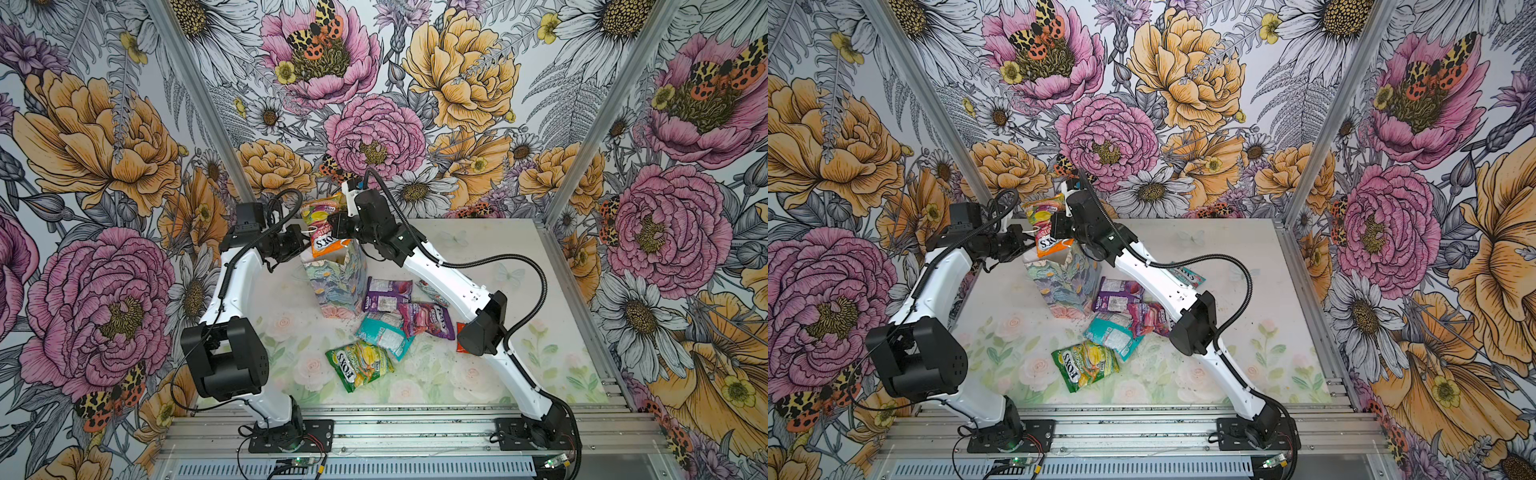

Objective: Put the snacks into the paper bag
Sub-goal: 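Lower the orange packet into the bag opening held by the left gripper, then open the right gripper and draw it back from the bag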

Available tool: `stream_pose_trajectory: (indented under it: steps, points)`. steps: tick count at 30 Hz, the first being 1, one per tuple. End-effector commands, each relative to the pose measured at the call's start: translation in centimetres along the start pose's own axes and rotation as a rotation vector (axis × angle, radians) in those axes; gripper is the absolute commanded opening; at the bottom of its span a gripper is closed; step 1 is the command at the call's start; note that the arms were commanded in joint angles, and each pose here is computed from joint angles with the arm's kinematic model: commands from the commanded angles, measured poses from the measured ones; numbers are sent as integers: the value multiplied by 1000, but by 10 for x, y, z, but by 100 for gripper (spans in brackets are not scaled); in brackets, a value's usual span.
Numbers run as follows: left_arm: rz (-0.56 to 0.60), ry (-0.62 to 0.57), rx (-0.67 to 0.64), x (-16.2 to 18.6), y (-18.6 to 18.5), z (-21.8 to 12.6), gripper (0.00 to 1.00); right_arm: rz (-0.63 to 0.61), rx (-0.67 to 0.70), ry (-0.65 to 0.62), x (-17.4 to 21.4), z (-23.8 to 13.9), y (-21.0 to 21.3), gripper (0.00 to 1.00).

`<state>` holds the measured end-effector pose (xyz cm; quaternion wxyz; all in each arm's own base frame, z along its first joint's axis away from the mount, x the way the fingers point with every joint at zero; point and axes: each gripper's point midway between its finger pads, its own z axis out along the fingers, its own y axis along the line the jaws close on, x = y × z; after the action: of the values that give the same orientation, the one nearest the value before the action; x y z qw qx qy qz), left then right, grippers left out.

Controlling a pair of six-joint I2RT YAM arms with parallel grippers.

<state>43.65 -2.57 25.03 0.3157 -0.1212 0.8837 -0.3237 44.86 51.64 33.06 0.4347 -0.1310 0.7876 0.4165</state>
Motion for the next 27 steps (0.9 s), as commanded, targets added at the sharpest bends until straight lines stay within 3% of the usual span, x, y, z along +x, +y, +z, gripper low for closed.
stream_pose_trajectory:
  steps: [1,9,18,27]
  points:
    - [20,-11,61,0,-19,-7,0,-8,-120,-51,-11,-3,36,7]
    - [17,-15,59,-1,-18,-8,0,-4,-130,-36,-8,-5,41,21]
    - [13,-25,56,-4,-15,-11,0,-63,-57,-74,-30,-31,31,48]
    - [10,-25,55,-3,-14,-11,0,-95,-17,-92,-48,-58,21,58]
